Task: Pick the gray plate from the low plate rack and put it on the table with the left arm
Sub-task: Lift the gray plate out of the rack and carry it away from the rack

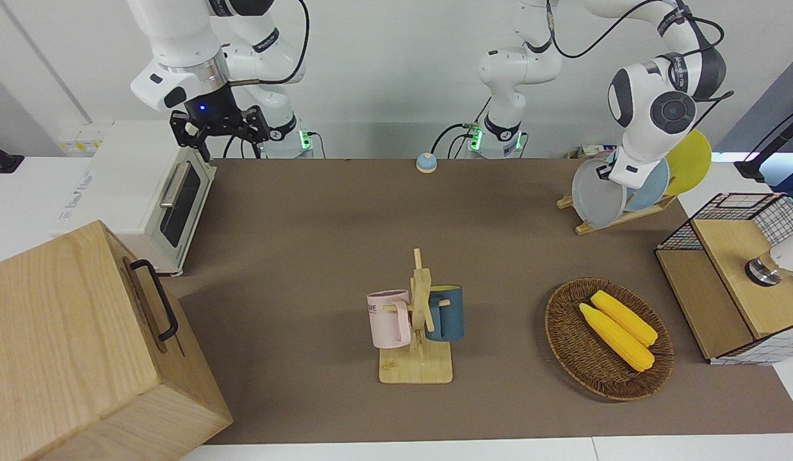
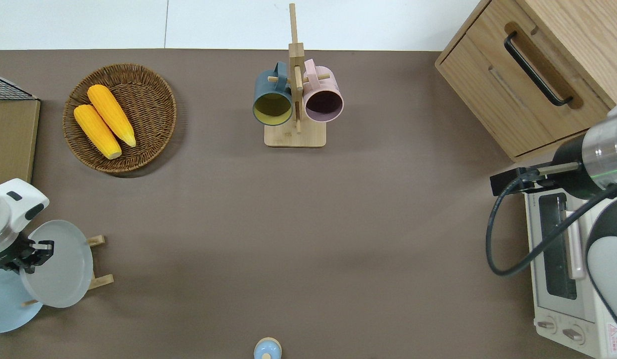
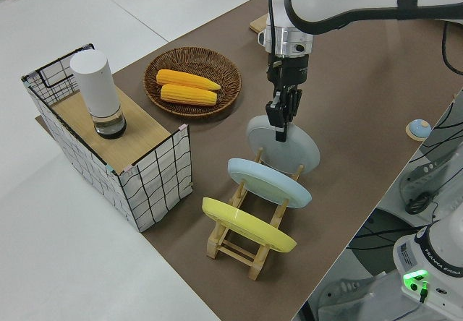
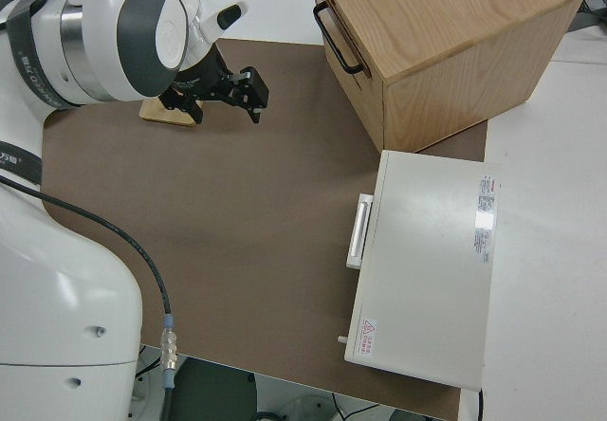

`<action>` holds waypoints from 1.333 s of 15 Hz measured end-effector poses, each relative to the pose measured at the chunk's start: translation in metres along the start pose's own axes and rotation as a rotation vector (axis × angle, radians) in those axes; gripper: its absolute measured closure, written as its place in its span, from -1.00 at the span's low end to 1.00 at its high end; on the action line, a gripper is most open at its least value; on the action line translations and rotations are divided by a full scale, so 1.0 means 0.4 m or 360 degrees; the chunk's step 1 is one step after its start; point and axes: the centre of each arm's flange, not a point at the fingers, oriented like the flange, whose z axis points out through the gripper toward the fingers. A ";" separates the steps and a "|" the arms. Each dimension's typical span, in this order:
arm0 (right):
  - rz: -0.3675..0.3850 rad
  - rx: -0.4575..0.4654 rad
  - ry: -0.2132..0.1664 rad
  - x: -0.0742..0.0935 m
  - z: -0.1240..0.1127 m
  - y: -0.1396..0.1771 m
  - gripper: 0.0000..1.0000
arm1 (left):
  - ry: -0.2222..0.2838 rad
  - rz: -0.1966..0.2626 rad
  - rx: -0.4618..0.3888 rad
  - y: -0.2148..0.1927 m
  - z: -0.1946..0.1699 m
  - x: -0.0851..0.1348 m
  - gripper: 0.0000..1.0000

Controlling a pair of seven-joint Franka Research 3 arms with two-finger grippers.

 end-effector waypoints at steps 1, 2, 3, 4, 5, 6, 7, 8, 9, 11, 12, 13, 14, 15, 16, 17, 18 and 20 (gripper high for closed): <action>0.0000 0.0000 0.0000 0.000 0.000 0.000 -0.97 | 0.0002 0.0000 0.0002 0.001 -0.007 -0.001 0.76; 0.0000 0.0000 0.0000 0.000 0.000 0.000 -0.97 | -0.0002 0.0000 0.0006 0.000 -0.018 -0.004 0.76; 0.0000 0.0000 0.0000 0.000 0.000 0.000 -0.97 | -0.0005 -0.0001 0.0010 0.000 -0.033 -0.008 0.76; 0.0000 0.0000 0.0000 0.000 0.000 0.000 -0.97 | -0.0008 -0.0001 0.0015 0.001 -0.050 -0.013 0.76; 0.0000 0.0000 0.0000 0.000 0.000 0.000 -0.97 | -0.0007 -0.0001 0.0018 0.001 -0.063 -0.016 0.76; 0.0000 0.0000 0.0000 0.000 0.000 0.000 -0.97 | -0.0004 0.0000 0.0021 0.002 -0.074 -0.020 0.76; 0.0000 0.0000 0.0000 0.000 0.000 0.000 -0.97 | -0.0005 0.0001 0.0021 0.004 -0.081 -0.023 0.76; 0.0000 0.0000 0.0000 0.000 0.000 0.000 -0.97 | -0.0007 0.0002 0.0014 0.005 -0.083 -0.024 0.76; 0.0000 0.0000 0.0000 0.000 0.000 0.000 -0.97 | -0.0007 0.0001 0.0000 0.008 -0.085 -0.025 0.76; 0.0000 0.0000 0.0000 0.000 0.000 0.000 -0.97 | -0.0003 -0.0004 -0.0072 0.014 -0.101 -0.027 0.76; 0.0000 0.0000 0.0000 0.000 0.000 0.000 -0.97 | 0.0002 -0.0008 -0.0135 0.018 -0.118 -0.031 0.76; 0.0000 0.0000 0.0000 0.000 0.000 0.000 -0.97 | 0.0011 -0.0011 -0.0216 0.024 -0.138 -0.035 0.76; 0.0000 0.0000 0.0000 0.000 0.000 0.000 -0.97 | 0.0022 -0.0011 -0.0323 0.034 -0.162 -0.042 0.76; 0.0000 0.0000 0.0000 0.000 0.000 0.000 -0.97 | 0.0025 -0.0009 -0.0399 0.043 -0.174 -0.047 0.76; 0.0000 0.0000 0.0000 0.000 0.000 0.000 -0.97 | 0.0021 -0.0016 -0.0477 0.054 -0.182 -0.051 0.76; 0.0000 0.0000 0.0000 0.000 0.000 0.000 -0.97 | 0.0012 -0.0027 -0.0545 0.065 -0.187 -0.054 0.76; 0.0000 0.0000 0.0000 0.000 0.000 0.000 -0.97 | 0.0002 -0.0034 -0.0608 0.075 -0.192 -0.056 0.76; 0.0000 0.0000 0.0000 0.000 0.000 0.000 -0.97 | -0.0023 -0.0038 -0.0747 0.100 -0.200 -0.058 0.76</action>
